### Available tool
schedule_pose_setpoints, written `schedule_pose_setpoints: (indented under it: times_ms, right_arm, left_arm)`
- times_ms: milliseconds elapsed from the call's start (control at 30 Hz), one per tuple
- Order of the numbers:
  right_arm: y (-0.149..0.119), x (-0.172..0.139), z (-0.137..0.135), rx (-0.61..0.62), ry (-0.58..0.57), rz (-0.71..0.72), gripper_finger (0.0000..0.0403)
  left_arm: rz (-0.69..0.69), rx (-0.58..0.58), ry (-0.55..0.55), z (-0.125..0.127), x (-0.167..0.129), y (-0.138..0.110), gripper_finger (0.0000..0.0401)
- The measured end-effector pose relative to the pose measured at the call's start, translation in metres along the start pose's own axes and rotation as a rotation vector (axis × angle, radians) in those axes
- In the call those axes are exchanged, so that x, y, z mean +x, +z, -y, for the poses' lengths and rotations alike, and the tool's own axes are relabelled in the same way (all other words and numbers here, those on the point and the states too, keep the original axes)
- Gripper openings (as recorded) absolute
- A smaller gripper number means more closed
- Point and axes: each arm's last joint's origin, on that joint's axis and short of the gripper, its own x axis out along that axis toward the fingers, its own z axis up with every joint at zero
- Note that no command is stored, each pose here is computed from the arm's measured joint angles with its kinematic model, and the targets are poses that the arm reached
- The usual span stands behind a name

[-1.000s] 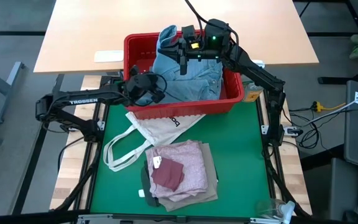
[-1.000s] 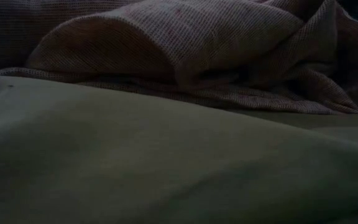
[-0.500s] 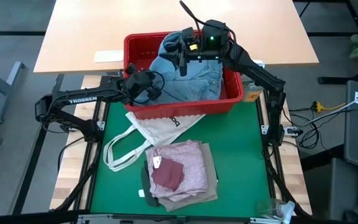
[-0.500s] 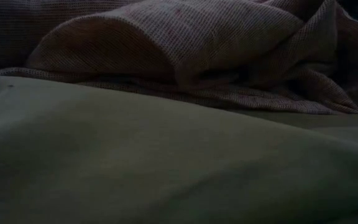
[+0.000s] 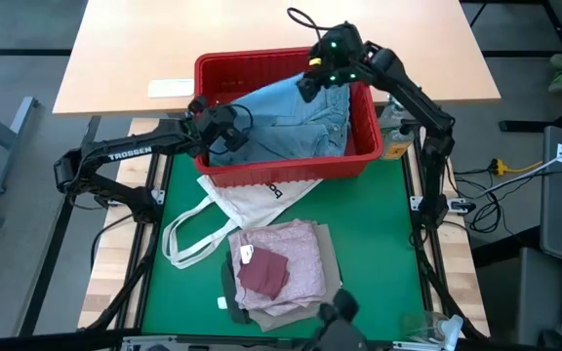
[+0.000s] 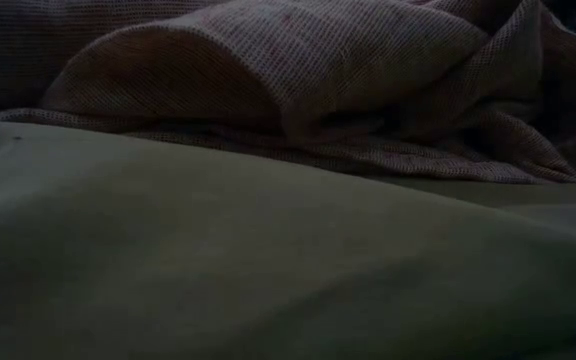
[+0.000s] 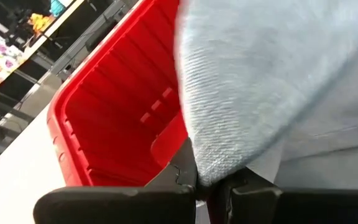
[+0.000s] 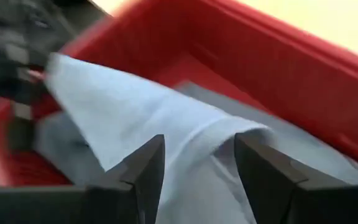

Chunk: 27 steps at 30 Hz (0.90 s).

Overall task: Fold laundry
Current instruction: Fold the blue jeans

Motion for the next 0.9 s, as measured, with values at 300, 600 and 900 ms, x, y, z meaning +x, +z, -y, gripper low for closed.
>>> schedule_pose_setpoints:
  times_ms: [300,600,900]
  right_arm:
    - [-0.017,0.013,0.036,0.135,-0.172,-0.172,0.0193]
    - [-0.045,0.073,0.049,0.142,-0.296,-0.398,0.0193]
    - [-0.084,0.110,0.064,0.034,-0.521,-0.731,0.0193]
  left_arm:
    - [-0.009,-0.020,-0.027,-0.005,0.005,-0.001,0.0006]
    - [-0.007,-0.022,-0.042,-0.004,0.005,-0.001,0.0007]
    - [-0.007,-0.023,-0.043,-0.004,0.005,-0.001,0.0007]
